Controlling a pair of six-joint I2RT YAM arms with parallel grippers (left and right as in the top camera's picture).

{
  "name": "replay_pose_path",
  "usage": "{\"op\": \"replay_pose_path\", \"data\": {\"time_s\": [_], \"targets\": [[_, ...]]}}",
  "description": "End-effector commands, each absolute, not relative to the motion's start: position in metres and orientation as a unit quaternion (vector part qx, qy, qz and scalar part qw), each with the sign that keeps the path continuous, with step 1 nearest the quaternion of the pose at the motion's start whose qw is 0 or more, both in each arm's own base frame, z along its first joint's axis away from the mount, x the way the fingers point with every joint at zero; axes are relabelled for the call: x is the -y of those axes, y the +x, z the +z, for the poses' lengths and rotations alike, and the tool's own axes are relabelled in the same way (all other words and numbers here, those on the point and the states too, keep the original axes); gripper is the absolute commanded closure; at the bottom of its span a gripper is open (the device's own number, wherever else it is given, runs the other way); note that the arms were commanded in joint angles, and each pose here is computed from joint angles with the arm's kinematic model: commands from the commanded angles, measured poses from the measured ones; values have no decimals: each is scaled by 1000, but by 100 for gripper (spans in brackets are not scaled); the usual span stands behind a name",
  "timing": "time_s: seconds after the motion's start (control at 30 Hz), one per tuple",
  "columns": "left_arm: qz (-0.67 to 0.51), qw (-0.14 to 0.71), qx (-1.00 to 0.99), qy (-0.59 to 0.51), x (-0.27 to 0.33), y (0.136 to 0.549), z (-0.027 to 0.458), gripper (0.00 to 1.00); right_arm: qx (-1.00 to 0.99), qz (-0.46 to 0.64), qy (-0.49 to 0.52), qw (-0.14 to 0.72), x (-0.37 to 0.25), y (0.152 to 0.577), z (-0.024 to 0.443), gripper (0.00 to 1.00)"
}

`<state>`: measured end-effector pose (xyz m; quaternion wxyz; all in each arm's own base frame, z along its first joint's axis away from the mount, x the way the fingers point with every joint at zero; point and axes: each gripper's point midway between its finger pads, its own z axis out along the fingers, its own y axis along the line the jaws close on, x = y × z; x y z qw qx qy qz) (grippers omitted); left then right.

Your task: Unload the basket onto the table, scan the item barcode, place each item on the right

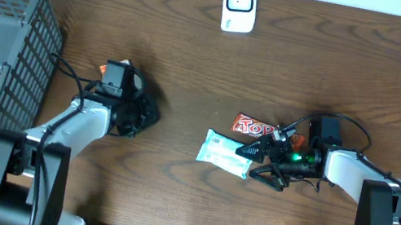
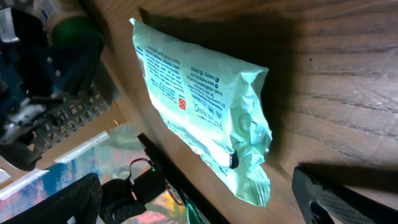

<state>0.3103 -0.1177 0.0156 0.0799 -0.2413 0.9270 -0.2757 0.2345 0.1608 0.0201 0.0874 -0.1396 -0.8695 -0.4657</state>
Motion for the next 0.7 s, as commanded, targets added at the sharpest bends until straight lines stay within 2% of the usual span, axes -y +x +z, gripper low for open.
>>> {"op": "replay_pose_path", "data": {"time_s": [0.0, 0.2, 0.5, 0.67], "targets": [[-341, 60, -925, -157, 166, 289, 39, 93, 942, -271, -166, 106, -113, 201, -56, 1], [-357, 26, -926, -120, 202, 267, 41, 92, 940, -277, -171, 102, -115, 204, -55, 1], [-383, 56, -918, -87, 223, 278, 47, 92, 937, -278, -193, 92, -115, 212, -56, 1], [-383, 27, -918, -93, 231, 274, 28, 92, 937, -253, -222, 91, -108, 214, -61, 1]]}}
